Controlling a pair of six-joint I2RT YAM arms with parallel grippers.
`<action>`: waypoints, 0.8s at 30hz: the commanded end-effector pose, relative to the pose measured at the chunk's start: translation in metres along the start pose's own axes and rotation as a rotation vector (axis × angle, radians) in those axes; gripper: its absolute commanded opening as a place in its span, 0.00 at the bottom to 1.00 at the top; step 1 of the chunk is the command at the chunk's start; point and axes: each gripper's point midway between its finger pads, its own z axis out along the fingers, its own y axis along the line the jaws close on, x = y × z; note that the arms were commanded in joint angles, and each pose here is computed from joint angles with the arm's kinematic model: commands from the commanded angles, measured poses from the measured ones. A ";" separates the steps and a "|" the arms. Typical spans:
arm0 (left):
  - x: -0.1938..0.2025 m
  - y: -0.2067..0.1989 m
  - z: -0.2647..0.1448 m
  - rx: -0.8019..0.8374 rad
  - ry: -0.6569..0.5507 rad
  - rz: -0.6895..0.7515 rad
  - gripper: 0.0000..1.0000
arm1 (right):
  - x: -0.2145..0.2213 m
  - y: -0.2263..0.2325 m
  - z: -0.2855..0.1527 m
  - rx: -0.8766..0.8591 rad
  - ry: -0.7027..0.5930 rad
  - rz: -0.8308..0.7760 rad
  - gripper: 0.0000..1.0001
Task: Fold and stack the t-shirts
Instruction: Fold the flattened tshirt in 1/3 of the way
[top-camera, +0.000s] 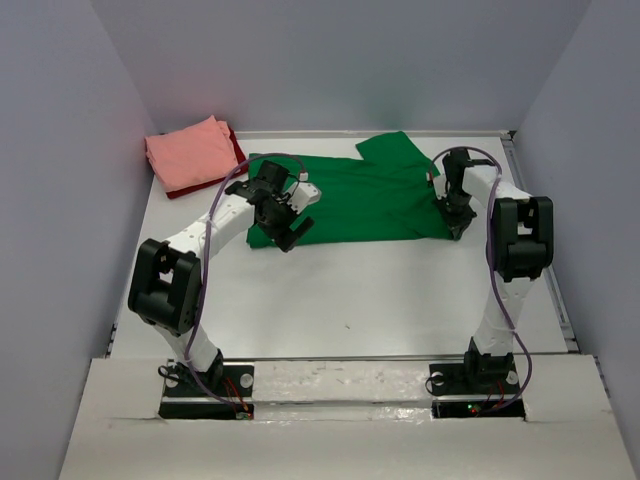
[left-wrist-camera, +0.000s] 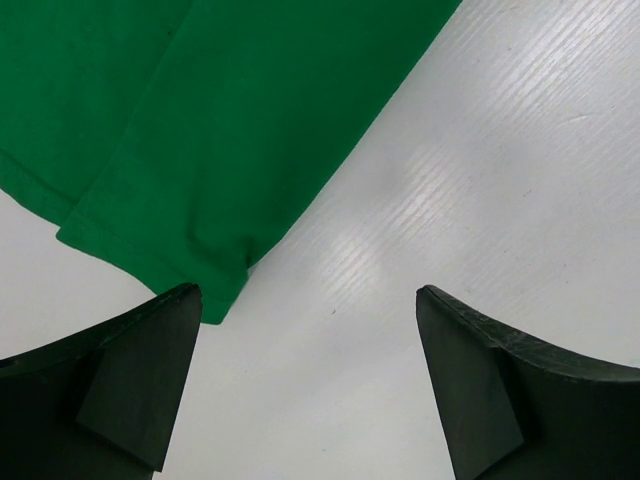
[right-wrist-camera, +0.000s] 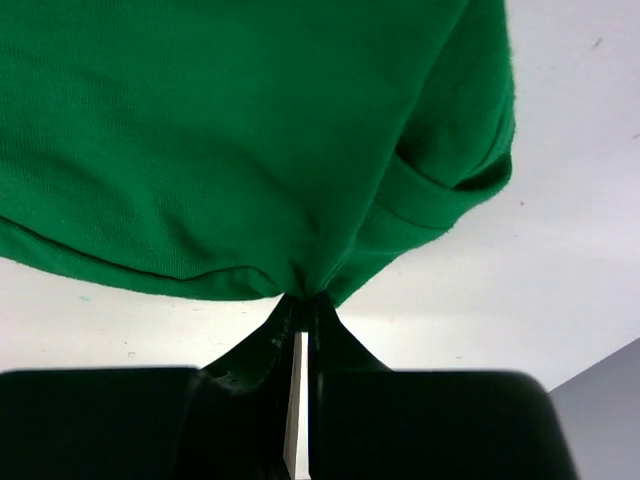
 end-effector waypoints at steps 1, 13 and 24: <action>-0.003 -0.003 -0.011 -0.008 -0.012 0.019 0.99 | -0.017 -0.019 -0.013 0.083 -0.056 -0.002 0.00; -0.003 -0.003 -0.010 -0.012 -0.008 0.024 0.99 | -0.027 -0.043 -0.029 0.200 -0.082 0.006 0.00; -0.002 -0.005 -0.009 -0.011 -0.005 0.026 0.99 | -0.022 -0.050 -0.018 0.252 -0.053 -0.008 0.00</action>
